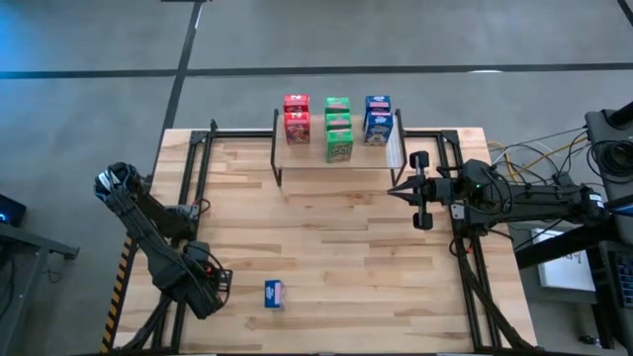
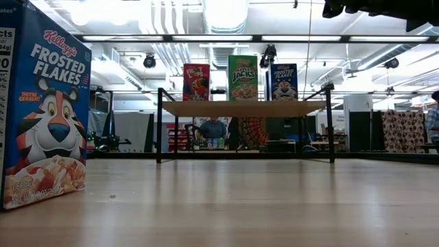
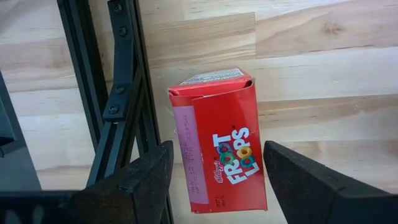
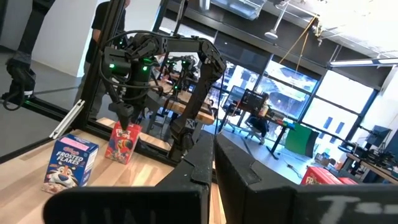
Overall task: Stack cereal on shelf
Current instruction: Put the red cereal box on the shelf
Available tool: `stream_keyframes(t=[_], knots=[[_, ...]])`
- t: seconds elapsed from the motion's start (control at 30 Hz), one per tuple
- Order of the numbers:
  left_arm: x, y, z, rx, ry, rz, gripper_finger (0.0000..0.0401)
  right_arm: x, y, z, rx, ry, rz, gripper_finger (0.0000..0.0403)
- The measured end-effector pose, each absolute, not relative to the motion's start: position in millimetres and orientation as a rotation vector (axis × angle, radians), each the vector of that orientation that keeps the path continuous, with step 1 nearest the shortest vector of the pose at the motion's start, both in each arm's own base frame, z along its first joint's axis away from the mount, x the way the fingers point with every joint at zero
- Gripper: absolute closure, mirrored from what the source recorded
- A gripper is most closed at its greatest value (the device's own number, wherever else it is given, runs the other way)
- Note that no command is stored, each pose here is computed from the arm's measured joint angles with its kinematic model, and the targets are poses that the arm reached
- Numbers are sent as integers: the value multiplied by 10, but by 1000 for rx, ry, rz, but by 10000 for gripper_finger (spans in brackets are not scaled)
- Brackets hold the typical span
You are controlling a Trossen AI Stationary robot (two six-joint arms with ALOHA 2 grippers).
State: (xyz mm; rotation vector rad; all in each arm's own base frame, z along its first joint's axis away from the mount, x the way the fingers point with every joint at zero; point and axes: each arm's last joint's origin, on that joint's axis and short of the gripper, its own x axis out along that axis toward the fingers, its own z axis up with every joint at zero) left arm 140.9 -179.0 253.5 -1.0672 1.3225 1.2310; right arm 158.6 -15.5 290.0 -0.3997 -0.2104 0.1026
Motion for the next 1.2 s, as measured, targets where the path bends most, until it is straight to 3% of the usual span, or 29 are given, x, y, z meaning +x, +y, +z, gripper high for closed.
stream_keyframes(t=[0.77,1.2], knots=[[1398,-1774,2346,-1063,1322,1228,171,1586,-154,2900,-400,-210,103,394],[1407,-1786,2352,-1067,1329,1206,232,1586,-155,2900,-400,-210,103,394]])
